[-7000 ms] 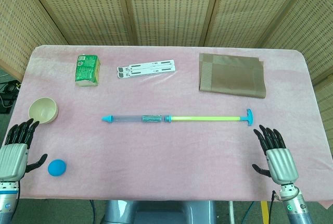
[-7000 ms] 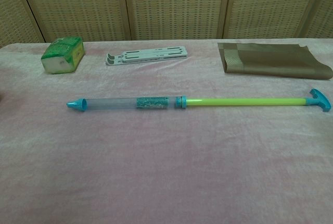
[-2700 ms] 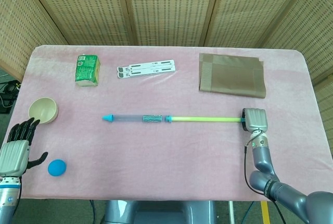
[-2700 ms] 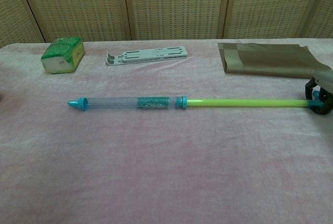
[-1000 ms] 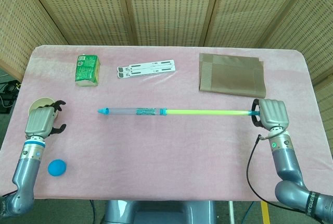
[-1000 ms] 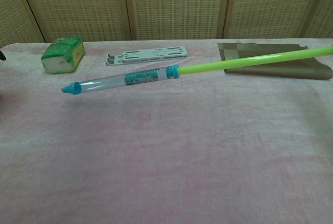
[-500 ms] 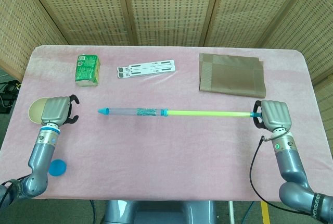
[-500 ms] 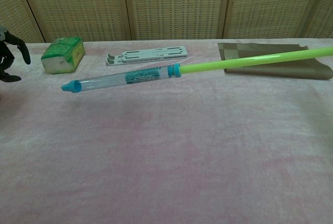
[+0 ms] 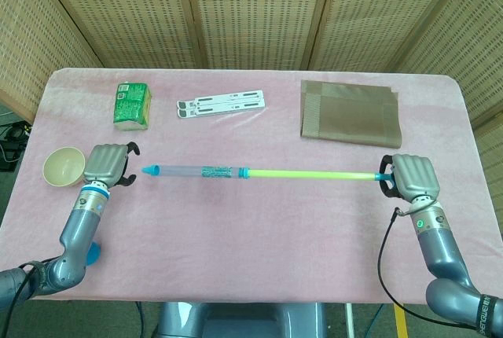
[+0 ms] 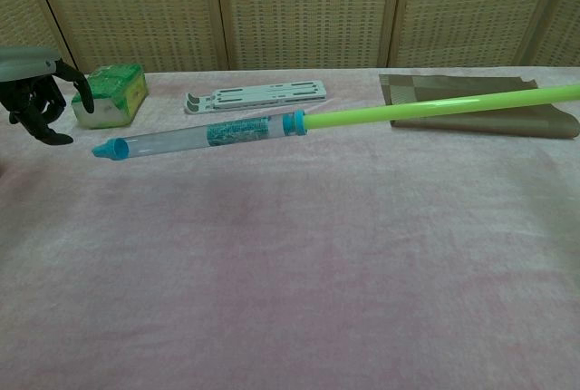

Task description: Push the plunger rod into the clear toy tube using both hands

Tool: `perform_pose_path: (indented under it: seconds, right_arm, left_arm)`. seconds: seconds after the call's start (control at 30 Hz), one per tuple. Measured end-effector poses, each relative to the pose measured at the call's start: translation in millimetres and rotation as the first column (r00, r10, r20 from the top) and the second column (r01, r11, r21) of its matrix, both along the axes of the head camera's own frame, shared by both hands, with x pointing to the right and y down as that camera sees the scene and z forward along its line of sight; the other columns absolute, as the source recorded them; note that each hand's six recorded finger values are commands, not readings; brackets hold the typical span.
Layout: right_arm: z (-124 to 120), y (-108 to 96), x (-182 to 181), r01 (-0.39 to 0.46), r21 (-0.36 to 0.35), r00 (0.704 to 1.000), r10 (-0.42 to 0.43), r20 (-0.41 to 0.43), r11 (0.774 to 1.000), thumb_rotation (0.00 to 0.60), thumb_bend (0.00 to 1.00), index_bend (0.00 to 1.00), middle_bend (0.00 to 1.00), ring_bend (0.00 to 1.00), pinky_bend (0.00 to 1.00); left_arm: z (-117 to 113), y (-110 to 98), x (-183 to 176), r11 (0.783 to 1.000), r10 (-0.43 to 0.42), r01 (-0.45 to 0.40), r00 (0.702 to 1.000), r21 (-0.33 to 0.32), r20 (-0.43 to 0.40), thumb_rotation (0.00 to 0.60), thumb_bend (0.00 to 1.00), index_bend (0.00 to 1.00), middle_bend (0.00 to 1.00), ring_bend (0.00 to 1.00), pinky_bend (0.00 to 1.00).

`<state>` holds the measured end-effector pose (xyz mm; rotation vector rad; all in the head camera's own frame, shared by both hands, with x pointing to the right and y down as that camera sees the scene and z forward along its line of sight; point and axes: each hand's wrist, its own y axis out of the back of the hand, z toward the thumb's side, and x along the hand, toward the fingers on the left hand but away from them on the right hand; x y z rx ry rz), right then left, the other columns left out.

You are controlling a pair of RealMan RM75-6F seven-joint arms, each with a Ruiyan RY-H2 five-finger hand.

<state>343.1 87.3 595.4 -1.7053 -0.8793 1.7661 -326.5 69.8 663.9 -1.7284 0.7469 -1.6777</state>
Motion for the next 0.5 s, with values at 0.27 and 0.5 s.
perform_pose_path:
  seconds: [0.27,0.5]
  right_arm:
    - [-1.4,1.1,-5.2,0.005,-0.006,1.0,-0.005,0.015,1.0,0.6,0.69,0.85,0.99,0.96,0.6]
    - [-5.4,2.3,-7.7,0.004,-0.014,0.999,-0.003,0.033,1.0,0.6,0.69,0.85,0.99,0.96,0.61]
  left_arm:
    - [3.6,4.1,13.6,0.999,0.034,-0.034,0.999,-0.024,0.007,0.6,0.3,0.34,0.75,0.67,0.61]
    - [9.3,7.6,22.4,0.997,0.063,-0.062,0.998,-0.044,0.021,0.6,0.3,0.34,0.75,0.67,0.61]
